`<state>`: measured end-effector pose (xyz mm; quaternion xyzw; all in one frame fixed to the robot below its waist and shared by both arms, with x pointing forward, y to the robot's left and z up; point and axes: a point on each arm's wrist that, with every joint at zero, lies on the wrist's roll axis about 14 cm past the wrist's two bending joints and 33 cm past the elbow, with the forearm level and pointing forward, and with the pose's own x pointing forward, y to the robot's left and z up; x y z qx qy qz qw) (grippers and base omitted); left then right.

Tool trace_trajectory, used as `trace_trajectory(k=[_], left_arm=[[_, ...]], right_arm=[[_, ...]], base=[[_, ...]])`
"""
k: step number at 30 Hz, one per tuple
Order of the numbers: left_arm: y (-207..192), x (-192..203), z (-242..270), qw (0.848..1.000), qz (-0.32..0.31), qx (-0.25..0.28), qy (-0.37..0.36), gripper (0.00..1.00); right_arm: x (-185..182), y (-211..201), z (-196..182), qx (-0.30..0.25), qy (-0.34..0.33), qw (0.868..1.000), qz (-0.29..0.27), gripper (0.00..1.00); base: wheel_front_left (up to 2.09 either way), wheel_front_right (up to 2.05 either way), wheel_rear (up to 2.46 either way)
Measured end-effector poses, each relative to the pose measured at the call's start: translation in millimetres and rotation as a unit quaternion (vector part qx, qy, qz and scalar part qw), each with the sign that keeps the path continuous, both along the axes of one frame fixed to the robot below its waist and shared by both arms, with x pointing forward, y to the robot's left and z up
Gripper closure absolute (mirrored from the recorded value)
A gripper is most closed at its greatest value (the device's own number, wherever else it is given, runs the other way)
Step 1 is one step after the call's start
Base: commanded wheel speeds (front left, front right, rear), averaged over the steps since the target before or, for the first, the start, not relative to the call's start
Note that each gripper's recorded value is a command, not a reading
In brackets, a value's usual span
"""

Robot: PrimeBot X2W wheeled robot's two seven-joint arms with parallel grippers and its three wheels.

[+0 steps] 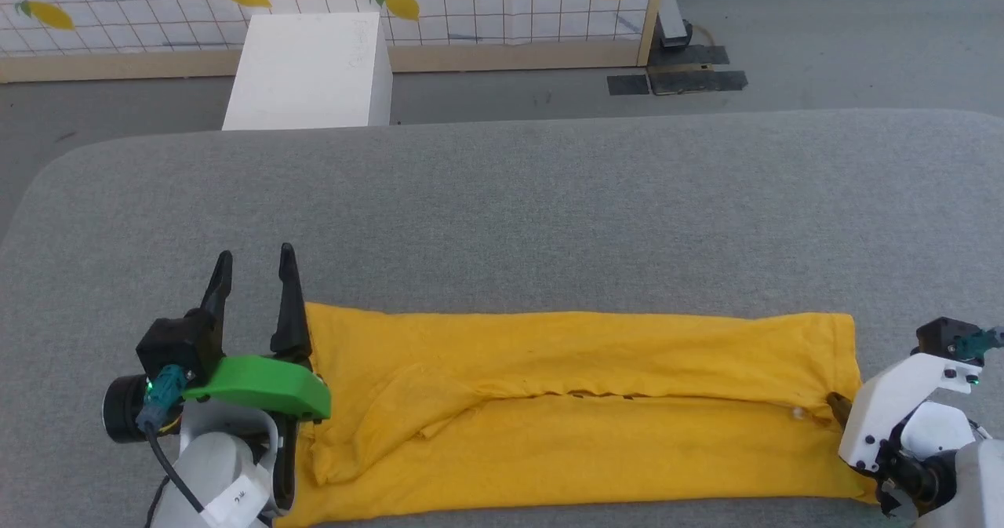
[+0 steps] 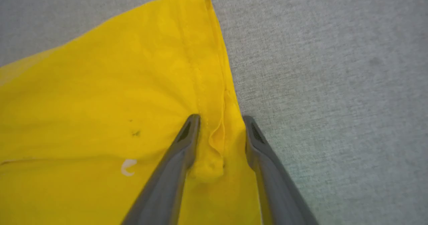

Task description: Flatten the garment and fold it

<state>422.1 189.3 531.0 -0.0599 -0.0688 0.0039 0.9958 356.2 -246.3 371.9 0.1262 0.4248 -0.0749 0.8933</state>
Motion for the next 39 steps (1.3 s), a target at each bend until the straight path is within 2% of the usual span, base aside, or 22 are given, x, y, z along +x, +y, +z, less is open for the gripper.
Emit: trace_trajectory(k=[5,9,13,17,20,26,29,30,31,35,39], left_arm=[[1.4,0.3,-2.5,1.0,0.003,-0.009,0.003,0.0],[2.9,0.3,-2.9,1.0,0.005,-0.007,0.003,0.0],[3.9,-0.4,-3.8,1.0,0.005,-0.011,0.004,0.0],[6.7,-1.4,-6.2,1.0,0.009,-0.009,0.007,0.0],[8.4,-3.2,-9.5,1.0,0.011,-0.011,0.012,0.0],[9.6,-6.5,-12.9,1.0,0.014,-0.015,0.016,0.0],[11.7,-9.4,-11.9,1.0,0.016,-0.009,0.015,0.0],[13.4,-11.8,-12.5,1.0,0.018,-0.008,0.015,0.0],[14.1,-12.5,-14.0,1.0,0.018,-0.009,0.017,0.0],[15.6,-12.1,-17.5,1.0,0.021,-0.007,0.022,0.0],[16.9,-8.7,-20.2,0.999,0.023,-0.007,0.025,0.0]], right_arm=[[1.1,4.2,4.2,-0.001,-0.001,1.0,0.008,1.0],[1.0,-7.2,10.6,-0.031,-0.018,0.999,0.003,1.0],[1.0,-41.2,21.5,-0.092,-0.037,0.995,-0.009,1.0],[-4.7,-95.1,36.1,-0.171,-0.05,0.984,-0.032,1.0],[-10.2,-119.3,42.0,-0.213,-0.049,0.975,-0.037,1.0],[-9.7,-123.1,42.2,-0.221,-0.054,0.973,-0.035,1.0],[7.9,-80.1,56.3,-0.192,-0.088,0.978,0.008,1.0],[11.8,-14.5,76.9,-0.148,-0.11,0.98,0.08,1.0],[13.1,39.8,105.6,-0.124,-0.145,0.97,0.149,1.0],[9.6,114.6,137.5,-0.098,-0.188,0.943,0.255,1.0],[9.2,168.7,141.5,-0.083,-0.202,0.915,0.338,1.0]], base=[[0.0,0.0,0.0],[0.0,0.0,0.0],[0.0,0.0,0.0],[0.0,0.0,0.0],[0.0,0.0,0.0],[0.0,0.0,0.0],[0.0,0.0,0.0],[0.0,0.0,0.0],[0.0,0.0,0.0],[0.0,0.0,0.0],[0.0,0.0,0.0]])
